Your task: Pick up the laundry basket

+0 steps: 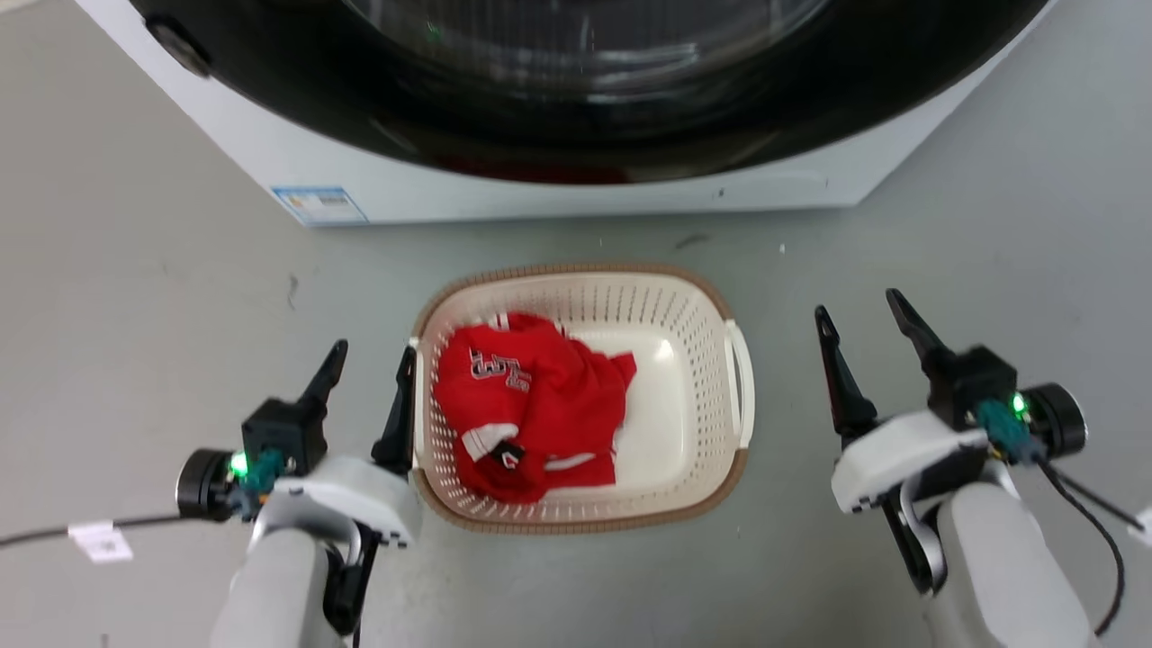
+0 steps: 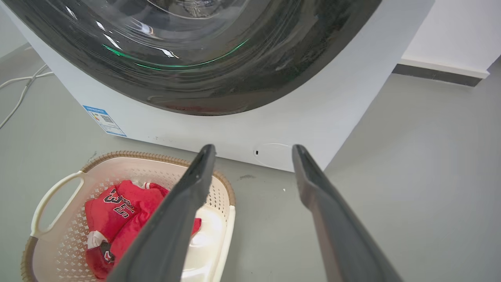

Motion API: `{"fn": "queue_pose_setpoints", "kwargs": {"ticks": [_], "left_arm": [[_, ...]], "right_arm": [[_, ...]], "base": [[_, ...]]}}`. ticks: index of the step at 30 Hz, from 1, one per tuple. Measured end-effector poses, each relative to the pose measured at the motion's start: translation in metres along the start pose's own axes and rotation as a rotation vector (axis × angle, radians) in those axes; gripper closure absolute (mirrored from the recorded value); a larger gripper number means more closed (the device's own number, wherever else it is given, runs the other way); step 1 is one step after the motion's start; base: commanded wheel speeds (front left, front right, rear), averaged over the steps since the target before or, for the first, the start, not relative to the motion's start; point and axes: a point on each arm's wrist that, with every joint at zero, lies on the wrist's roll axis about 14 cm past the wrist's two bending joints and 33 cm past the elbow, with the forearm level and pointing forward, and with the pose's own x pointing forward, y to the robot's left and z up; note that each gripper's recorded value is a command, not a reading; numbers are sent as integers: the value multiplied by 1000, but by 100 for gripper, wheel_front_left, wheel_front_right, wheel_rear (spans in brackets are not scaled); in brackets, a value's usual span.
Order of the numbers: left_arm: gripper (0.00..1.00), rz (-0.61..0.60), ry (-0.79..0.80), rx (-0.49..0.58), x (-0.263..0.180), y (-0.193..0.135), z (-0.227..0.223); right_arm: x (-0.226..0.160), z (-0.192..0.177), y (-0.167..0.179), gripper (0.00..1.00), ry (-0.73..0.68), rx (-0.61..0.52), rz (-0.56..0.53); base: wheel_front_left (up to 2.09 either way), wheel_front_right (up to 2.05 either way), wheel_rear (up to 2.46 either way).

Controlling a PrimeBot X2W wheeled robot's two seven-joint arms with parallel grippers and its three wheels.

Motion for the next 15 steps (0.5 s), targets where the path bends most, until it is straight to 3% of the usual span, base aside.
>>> {"fn": "queue_pose_setpoints", "kwargs": {"ticks": [10,15], "left_arm": [[0,-32,282,-42,52,21,-85],[0,-26,443,-45,57,33,-126]], "right_arm": [[49,-88,16,0,315,76,68],[57,-131,29,0,484,109,110]], "base": [[0,0,0],[0,0,0]]}}
